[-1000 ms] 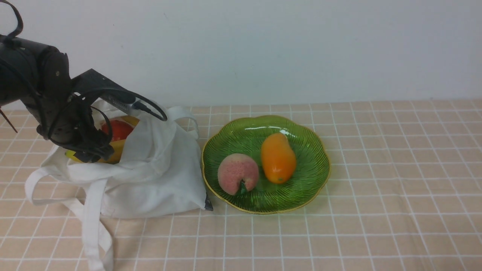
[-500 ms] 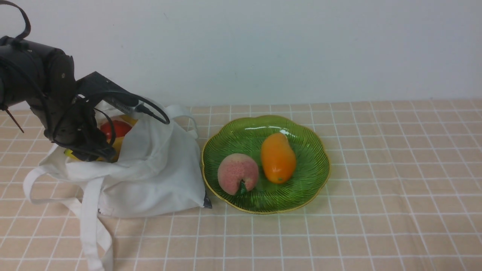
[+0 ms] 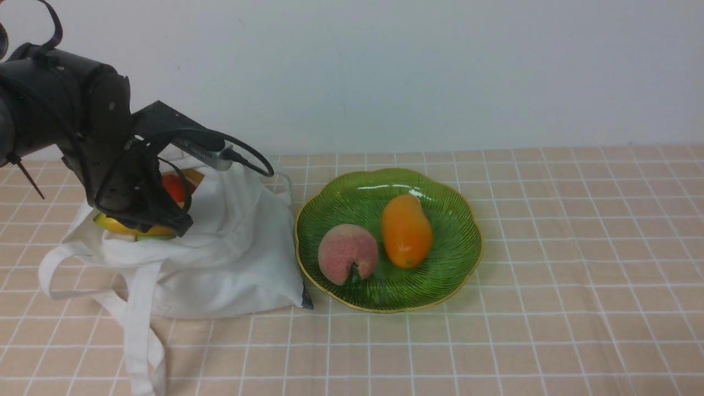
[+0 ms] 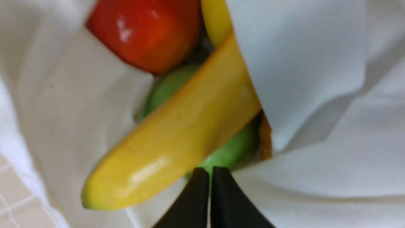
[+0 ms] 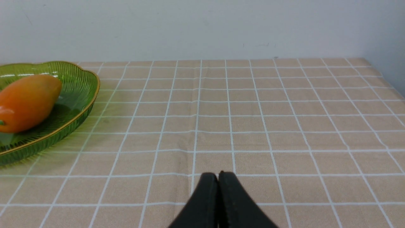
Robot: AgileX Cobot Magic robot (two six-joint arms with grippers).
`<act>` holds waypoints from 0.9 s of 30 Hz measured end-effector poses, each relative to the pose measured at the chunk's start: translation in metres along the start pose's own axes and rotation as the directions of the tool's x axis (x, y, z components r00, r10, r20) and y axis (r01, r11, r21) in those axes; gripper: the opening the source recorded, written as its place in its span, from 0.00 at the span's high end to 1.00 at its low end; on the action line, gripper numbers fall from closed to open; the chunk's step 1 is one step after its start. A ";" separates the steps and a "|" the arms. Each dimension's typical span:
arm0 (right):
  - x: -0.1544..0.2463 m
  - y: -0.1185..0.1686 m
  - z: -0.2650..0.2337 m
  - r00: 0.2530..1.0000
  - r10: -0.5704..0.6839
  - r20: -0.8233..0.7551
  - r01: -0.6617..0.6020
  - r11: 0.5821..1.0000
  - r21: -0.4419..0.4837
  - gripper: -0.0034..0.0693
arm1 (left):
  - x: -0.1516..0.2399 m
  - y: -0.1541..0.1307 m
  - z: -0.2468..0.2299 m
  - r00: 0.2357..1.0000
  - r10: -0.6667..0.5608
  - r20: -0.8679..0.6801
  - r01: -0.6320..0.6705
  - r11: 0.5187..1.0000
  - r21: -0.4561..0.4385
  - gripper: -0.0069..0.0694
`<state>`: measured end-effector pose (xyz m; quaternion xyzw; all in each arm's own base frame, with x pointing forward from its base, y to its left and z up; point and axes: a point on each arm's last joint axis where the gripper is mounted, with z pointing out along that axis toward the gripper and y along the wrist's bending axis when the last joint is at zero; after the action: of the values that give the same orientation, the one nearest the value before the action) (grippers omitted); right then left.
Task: Take the fruit out of the bag on the brown coffee tablecloth and place them on the plate.
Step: 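Reach into the white bag and grasp the banana with the left gripper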
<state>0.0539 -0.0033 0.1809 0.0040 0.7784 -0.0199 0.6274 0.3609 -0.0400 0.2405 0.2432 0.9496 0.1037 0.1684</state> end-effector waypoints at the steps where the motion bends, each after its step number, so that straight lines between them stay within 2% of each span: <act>1: 0.000 0.000 0.000 1.000 0.000 0.000 0.000 1.000 0.000 0.97 | 0.000 0.000 0.000 1.000 0.002 0.005 -0.002 1.000 -0.001 0.92; 5: 0.000 0.000 0.000 1.000 0.000 0.000 0.000 1.000 0.000 0.97 | -0.004 0.001 0.000 0.997 0.056 0.046 -0.055 0.998 -0.013 0.87; 7: 0.000 0.000 0.000 1.000 0.000 0.000 0.000 1.000 0.000 0.97 | -0.006 0.001 0.000 0.993 0.101 0.061 -0.100 0.995 -0.021 0.80; 9: 0.000 0.000 0.000 1.000 0.000 0.000 0.000 1.000 0.000 0.97 | -0.007 0.002 0.001 0.985 0.159 0.071 -0.157 0.987 -0.033 0.66; 10: 0.000 0.000 0.000 1.000 0.000 0.000 0.000 1.000 0.000 0.97 | -0.007 0.002 0.001 0.985 0.159 0.071 -0.157 0.987 -0.033 0.66; 11: 0.000 0.000 0.000 1.000 0.000 0.000 0.000 1.000 0.000 0.97 | -0.008 0.002 0.004 0.980 0.188 0.068 -0.186 0.982 -0.039 0.56; 15: 0.000 0.000 0.000 1.000 0.000 0.000 0.000 1.000 0.000 0.97 | -0.008 0.002 0.014 0.970 0.239 0.045 -0.236 0.970 -0.054 0.31; 18: 0.000 0.000 0.000 1.000 0.000 0.000 0.000 1.000 0.000 0.97 | -0.008 0.005 0.017 0.961 0.276 0.023 -0.274 0.958 -0.083 0.19; 21: 0.000 0.000 0.000 1.000 0.000 0.000 0.000 1.000 0.000 0.97 | -0.008 0.007 0.020 0.952 0.308 0.006 -0.305 0.946 -0.107 0.14; 27: 0.000 0.000 0.000 1.000 0.000 0.000 0.000 1.000 0.000 0.97 | -0.007 0.005 0.036 0.951 0.309 -0.036 -0.311 0.946 -0.095 0.18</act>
<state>0.0539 -0.0033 0.1809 0.0040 0.7784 -0.0199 0.6274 0.3818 -0.0346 0.2109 0.3795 0.8950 0.1785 0.1520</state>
